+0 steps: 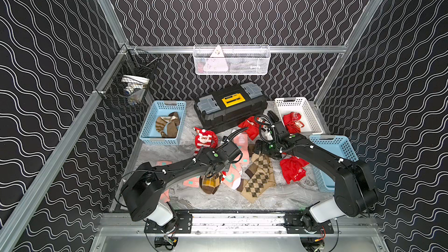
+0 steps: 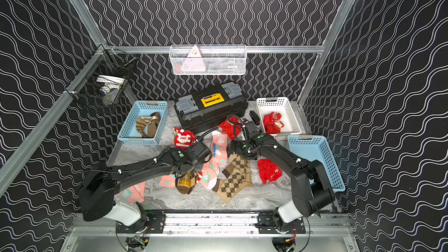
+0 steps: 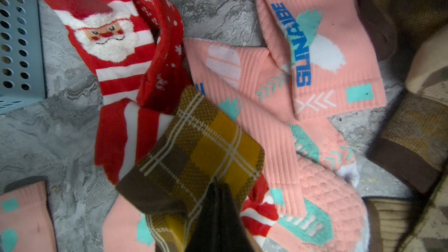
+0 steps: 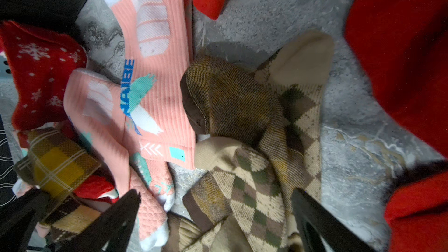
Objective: Sort the socks into the basket by color
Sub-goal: Pick up the sock at the center of the board.
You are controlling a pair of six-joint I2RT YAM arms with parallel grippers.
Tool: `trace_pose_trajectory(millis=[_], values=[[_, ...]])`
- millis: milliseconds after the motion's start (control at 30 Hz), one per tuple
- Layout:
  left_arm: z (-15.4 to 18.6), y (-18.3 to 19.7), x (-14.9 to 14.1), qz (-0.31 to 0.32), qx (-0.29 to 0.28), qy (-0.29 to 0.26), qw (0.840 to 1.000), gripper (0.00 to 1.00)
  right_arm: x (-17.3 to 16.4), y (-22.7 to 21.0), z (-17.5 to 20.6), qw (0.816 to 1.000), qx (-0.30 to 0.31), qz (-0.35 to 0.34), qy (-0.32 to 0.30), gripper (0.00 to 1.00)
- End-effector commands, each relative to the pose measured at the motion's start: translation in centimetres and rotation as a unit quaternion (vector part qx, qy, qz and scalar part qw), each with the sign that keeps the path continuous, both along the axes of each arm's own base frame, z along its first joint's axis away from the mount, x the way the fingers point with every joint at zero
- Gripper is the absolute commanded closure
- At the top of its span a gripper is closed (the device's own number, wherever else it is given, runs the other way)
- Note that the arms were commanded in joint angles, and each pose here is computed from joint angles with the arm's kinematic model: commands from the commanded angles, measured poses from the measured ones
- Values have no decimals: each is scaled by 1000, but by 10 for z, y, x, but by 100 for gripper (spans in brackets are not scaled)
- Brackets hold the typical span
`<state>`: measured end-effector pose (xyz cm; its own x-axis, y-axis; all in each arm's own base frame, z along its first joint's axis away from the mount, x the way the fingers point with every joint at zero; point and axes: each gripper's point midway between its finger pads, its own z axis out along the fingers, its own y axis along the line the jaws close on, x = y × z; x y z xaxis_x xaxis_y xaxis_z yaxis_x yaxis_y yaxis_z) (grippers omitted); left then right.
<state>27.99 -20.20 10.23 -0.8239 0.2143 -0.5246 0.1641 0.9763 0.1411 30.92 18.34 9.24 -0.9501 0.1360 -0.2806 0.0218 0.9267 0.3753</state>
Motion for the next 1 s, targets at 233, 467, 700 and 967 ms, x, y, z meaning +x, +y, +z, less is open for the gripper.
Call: trace_pose_trajectory(millis=[233,467,700,967], values=[[50,3,-1,-2,-52,-63,997,100,3,2,1,1000,5,-1,-4,1],[99,11,-2,9,-89,-110,990,100,3,3,2,1000,6,-1,-4,1],[155,16,3,12,-105,-156,982,100,-1,11,3,1000,6,12,-6,1],[190,41,32,42,-116,-180,976,100,-2,11,7,1000,3,13,-10,1]])
